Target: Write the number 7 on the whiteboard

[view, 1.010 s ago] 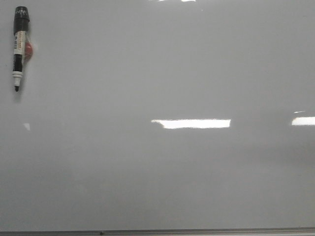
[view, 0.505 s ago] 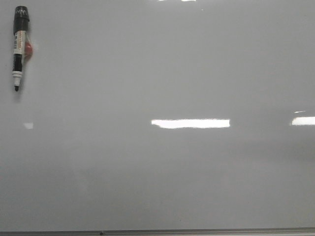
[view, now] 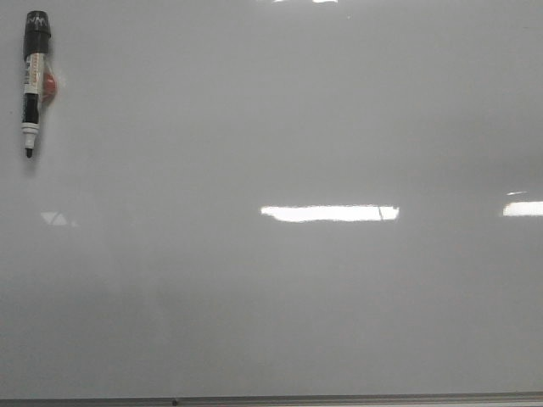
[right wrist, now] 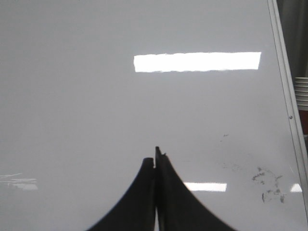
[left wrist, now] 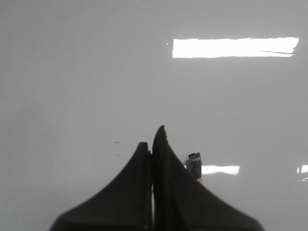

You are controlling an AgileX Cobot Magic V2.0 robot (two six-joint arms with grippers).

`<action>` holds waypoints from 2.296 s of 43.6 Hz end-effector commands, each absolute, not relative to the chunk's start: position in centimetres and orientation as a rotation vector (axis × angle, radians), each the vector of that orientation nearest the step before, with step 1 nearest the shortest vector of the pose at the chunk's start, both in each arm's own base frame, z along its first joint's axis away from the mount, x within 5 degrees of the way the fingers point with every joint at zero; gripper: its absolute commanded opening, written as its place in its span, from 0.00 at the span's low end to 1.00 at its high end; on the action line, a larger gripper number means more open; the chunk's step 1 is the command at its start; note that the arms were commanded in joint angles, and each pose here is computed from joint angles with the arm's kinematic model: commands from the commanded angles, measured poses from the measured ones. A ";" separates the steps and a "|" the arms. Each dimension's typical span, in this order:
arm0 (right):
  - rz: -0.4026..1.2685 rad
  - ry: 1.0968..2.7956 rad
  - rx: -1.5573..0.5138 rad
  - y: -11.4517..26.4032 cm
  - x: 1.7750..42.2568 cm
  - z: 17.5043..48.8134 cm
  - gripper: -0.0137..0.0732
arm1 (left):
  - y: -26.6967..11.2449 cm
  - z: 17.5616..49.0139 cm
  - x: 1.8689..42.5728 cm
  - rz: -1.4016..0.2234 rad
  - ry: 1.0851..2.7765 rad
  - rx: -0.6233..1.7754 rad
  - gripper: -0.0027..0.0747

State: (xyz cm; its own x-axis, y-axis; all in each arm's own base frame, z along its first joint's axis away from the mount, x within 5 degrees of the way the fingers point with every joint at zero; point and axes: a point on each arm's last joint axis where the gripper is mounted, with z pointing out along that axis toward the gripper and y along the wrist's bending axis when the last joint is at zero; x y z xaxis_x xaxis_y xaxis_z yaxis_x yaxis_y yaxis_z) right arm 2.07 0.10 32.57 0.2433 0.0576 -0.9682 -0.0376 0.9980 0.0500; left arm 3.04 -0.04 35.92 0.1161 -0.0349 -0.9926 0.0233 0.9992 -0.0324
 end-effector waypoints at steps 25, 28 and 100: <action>0.034 1.735 0.010 0.2 11.3 35.8 0.08 | -0.2 37.5 10.0 -0.049 1.737 -0.018 0.01; 0.034 1.770 0.010 0.2 12.1 35.3 0.08 | -0.2 37.5 10.4 -0.049 1.740 -0.018 0.01; -0.006 1.939 -0.041 0.2 14.4 33.4 0.82 | -6.3 27.5 27.3 -0.184 2.024 0.162 0.76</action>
State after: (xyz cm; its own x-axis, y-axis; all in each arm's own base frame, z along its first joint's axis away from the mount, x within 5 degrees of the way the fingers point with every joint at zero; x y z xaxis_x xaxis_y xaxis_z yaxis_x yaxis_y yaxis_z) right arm 14.00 0.35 31.57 -0.4603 -0.0219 -0.8875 -0.0333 0.9994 -0.0073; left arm 26.29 -5.91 25.60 -0.5478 0.0682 -0.8339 0.1911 0.9805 -0.0453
